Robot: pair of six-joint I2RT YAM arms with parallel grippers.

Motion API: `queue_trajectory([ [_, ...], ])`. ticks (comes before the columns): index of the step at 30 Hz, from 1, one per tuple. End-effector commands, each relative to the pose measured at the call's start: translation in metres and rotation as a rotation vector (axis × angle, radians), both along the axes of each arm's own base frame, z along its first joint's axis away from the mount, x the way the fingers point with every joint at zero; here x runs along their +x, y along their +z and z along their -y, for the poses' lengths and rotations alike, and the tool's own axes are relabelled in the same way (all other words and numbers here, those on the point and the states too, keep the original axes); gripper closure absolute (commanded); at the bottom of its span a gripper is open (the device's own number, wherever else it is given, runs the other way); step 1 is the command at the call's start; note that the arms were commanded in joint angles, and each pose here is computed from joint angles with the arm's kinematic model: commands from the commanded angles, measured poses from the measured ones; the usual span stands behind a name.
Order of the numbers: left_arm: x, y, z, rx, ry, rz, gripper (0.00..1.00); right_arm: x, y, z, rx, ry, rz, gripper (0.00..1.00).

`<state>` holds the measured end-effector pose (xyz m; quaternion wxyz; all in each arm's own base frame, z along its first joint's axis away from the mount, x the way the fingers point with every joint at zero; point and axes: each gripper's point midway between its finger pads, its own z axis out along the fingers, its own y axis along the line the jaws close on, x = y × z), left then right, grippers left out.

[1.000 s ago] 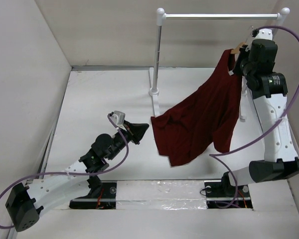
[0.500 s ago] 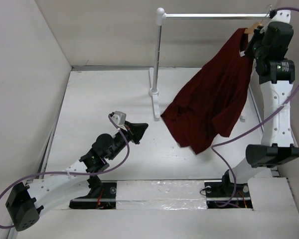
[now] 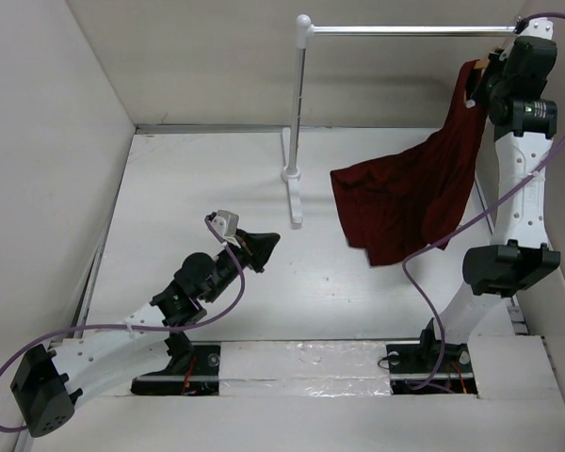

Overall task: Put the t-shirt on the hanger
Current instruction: Place the hanger at the clothesline.

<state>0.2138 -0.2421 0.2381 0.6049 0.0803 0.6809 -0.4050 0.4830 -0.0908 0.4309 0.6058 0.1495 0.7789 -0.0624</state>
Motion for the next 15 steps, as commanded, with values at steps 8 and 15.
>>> queue_trajectory([
  [8,0.008,0.01,-0.006,-0.011,0.057,0.027,1.0,0.019,0.007,-0.009,-0.006,0.07,0.135,1.0],
  [15,0.008,0.009,-0.004,-0.005,0.046,0.026,1.0,0.014,-0.008,-0.005,0.011,0.055,0.138,1.0],
])
